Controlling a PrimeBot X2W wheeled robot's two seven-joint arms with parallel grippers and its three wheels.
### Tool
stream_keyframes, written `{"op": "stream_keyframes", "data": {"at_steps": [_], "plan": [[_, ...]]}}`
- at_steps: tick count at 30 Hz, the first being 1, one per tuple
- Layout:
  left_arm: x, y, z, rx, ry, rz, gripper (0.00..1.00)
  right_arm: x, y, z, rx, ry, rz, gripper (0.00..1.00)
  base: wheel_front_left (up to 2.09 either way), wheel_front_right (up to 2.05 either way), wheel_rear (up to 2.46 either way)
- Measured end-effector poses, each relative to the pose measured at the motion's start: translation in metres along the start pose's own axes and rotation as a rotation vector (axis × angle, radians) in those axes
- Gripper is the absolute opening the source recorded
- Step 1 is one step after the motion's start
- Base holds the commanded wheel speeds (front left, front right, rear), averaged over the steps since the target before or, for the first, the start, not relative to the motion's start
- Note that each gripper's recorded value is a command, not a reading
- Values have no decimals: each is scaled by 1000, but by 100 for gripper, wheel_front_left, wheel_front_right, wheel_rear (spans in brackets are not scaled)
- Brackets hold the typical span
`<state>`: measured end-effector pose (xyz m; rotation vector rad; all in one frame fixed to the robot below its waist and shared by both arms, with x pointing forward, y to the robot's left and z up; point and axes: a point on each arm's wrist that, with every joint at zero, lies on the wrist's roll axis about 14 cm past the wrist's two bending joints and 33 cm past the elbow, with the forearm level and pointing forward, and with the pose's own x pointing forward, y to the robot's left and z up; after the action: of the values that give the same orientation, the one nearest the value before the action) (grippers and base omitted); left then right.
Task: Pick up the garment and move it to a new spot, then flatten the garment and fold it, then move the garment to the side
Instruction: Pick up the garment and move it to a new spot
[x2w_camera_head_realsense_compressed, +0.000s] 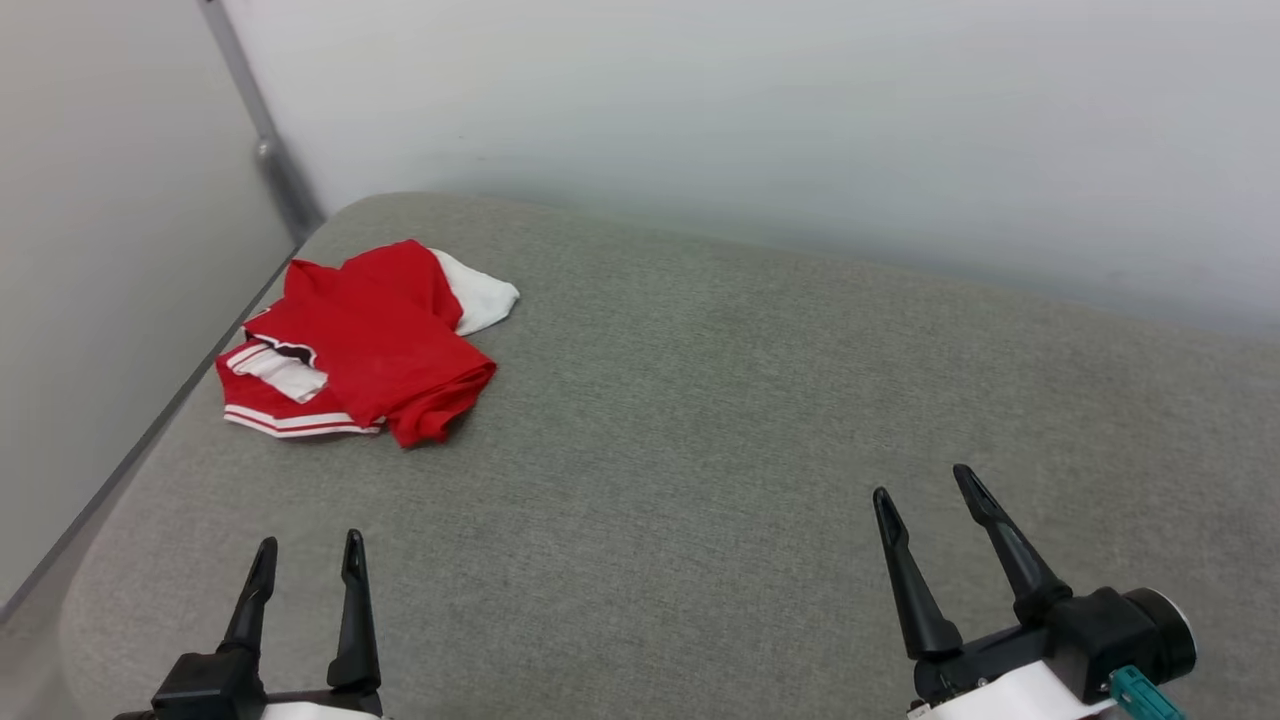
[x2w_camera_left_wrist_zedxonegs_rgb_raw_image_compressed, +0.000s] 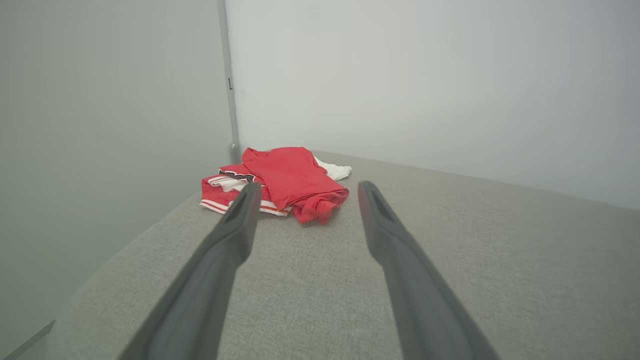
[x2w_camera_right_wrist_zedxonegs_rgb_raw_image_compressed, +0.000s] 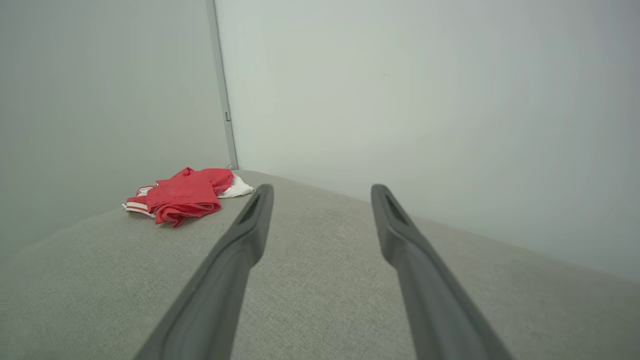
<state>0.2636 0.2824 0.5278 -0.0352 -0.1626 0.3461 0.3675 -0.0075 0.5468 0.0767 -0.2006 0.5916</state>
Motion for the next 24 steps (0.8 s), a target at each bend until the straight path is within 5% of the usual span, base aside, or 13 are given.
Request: {"op": "stream_keyframes", "data": {"at_steps": [9, 24], "plan": [[-20, 29, 7, 6, -19, 90, 100, 13, 42, 3, 20, -13, 132, 100, 0, 0, 0], [-26, 35, 7, 6, -16, 110, 100, 14, 48, 1, 35, -8, 152, 100, 0, 0, 0]]}}
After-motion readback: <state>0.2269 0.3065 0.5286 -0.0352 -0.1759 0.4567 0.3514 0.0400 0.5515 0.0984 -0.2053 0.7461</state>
